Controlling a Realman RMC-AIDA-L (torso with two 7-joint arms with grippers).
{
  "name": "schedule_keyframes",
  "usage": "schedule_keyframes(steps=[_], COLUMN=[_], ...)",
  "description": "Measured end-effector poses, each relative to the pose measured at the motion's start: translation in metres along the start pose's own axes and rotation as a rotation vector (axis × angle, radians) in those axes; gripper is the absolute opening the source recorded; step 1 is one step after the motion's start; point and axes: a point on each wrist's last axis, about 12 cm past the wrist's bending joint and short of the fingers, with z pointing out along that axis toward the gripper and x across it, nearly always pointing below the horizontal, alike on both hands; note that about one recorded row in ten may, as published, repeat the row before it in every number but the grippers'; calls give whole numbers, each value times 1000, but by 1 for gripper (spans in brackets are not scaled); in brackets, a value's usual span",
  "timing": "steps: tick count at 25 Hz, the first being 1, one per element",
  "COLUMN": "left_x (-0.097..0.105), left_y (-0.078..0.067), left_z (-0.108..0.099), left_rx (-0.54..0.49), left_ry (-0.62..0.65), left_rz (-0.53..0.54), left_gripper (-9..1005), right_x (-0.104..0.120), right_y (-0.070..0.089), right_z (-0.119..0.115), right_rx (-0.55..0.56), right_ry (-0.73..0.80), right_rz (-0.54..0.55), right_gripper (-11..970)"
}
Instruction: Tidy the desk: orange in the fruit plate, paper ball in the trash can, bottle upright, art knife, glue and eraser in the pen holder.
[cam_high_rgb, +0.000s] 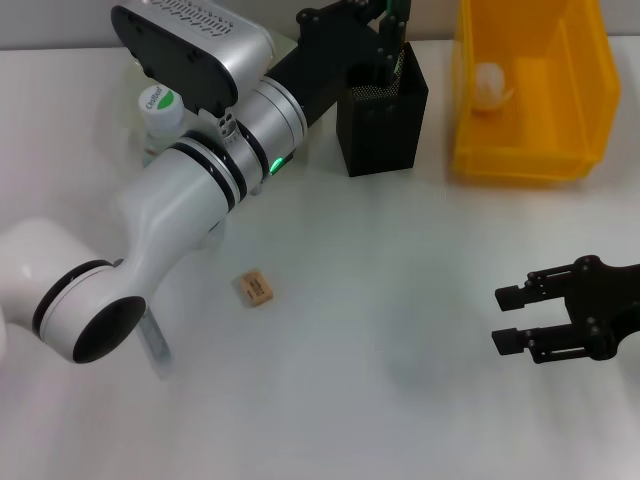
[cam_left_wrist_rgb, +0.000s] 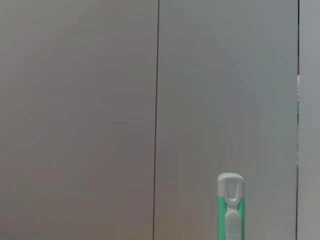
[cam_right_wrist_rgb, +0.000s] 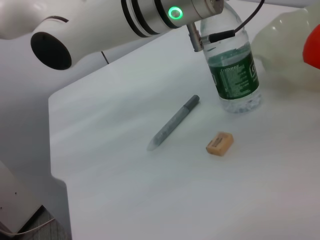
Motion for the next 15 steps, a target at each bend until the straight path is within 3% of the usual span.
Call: schedule_keyframes(steps=[15], left_x=[-2], left_y=[2], left_z=[5], left_rx=[-10], left_ry=[15], left_rz=[-12], left_gripper=[325], right_x=[0], right_y=[0], right_z=[0], right_rx=[1], right_ry=[-3], right_rz=[1], right_gripper=[613])
